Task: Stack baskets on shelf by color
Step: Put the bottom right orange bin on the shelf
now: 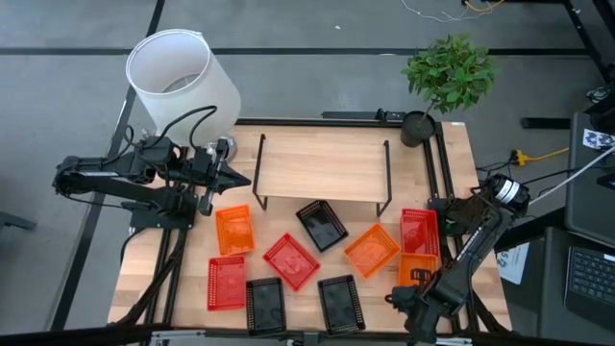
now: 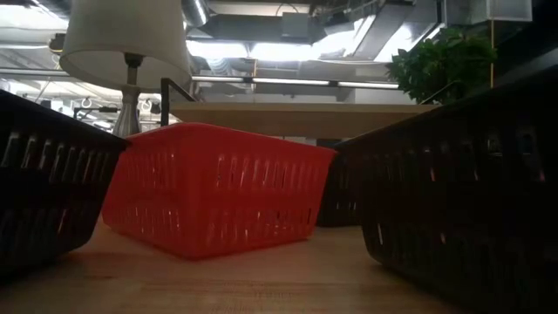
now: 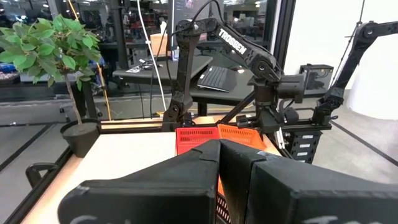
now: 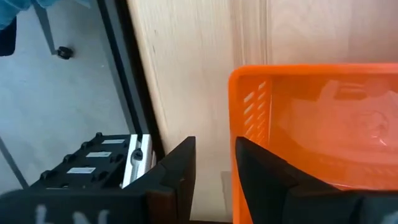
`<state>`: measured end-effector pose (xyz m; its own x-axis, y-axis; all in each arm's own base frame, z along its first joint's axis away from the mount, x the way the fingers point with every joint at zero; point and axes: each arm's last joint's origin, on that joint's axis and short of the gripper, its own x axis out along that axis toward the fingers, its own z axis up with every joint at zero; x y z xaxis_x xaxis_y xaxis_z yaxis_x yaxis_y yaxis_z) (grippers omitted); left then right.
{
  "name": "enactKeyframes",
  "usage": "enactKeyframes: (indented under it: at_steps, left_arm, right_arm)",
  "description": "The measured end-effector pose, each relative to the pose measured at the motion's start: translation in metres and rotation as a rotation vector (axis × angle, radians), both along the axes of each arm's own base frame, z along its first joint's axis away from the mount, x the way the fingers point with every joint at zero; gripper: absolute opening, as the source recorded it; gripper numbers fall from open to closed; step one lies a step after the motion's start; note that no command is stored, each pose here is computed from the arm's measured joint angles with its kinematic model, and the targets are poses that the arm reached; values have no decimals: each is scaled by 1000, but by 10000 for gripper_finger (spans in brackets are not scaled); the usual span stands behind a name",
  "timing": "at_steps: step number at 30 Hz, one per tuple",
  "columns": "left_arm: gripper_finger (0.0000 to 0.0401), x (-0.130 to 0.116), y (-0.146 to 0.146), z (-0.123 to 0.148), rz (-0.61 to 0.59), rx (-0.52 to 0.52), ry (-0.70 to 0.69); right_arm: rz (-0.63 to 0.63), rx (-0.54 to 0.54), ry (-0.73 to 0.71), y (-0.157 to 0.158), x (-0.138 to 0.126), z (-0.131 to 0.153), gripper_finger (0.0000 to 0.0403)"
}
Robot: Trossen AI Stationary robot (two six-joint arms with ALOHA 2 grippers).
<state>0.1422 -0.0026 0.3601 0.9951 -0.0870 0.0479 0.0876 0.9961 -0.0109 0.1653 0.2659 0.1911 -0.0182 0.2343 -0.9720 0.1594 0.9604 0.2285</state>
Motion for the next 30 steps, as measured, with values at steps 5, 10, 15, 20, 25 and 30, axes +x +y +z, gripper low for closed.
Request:
enactKeyframes:
  at_steps: [5,10,15,20,25,30]
  left_arm:
    - [0,0,0,0,0,0,0]
    - [0,0,0,0,0,0,0]
    - [0,0,0,0,0,0,0]
    - [0,0,0,0,0,0,0]
    - [0,0,0,0,0,0,0]
    - [0,0,0,0,0,0,0]
  right_arm:
    - [0,43,-10,6,8,22,119]
    - [0,-27,-88,8,13,60,119]
    - [-9,-127,-184,7,11,63,119]
    - [-39,-163,-75,9,9,39,119]
    - [-34,-173,-6,15,11,22,119]
    - [-24,-193,23,21,11,10,119]
